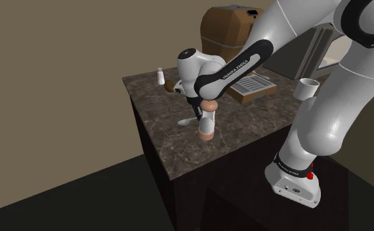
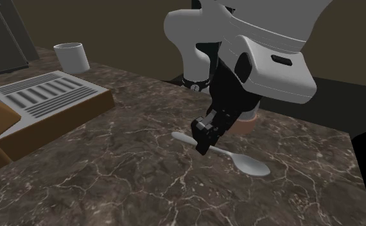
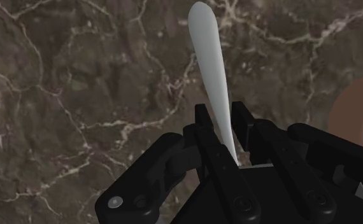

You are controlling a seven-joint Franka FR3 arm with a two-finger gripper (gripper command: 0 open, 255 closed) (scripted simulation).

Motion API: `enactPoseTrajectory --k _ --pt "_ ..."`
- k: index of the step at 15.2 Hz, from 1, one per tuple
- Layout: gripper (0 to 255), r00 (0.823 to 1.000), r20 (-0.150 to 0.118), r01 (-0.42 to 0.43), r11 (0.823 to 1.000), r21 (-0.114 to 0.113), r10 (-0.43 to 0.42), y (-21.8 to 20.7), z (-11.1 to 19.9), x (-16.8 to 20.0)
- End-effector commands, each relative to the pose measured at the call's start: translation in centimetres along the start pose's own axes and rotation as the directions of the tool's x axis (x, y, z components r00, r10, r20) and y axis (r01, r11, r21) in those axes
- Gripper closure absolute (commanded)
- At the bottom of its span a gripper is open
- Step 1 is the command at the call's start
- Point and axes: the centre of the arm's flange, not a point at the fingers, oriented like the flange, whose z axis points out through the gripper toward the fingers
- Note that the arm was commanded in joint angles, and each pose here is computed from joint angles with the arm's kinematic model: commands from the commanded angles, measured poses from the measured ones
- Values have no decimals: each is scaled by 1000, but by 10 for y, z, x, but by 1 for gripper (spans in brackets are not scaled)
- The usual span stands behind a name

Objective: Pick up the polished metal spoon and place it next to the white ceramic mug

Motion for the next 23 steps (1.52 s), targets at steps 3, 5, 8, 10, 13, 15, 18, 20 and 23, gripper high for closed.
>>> enactPoseTrajectory --k 3,5,8,10,13,15,18,20,23 --pt "255 1000 0 0 1000 0 0 0 0 0" --pt "255 1000 0 0 1000 0 0 0 0 0" --pt "255 1000 0 0 1000 0 0 2 -15 -4" --pt "255 1000 0 0 1000 0 0 3 -25 -6" --pt "255 1000 0 0 1000 0 0 5 -41 -9" --pt "255 1000 0 0 1000 0 0 6 -51 -12" --pt "255 1000 0 0 1000 0 0 8 -66 -15" --pt "255 1000 0 0 1000 0 0 10 -77 -18" --pt "255 1000 0 0 1000 0 0 12 -92 -21"
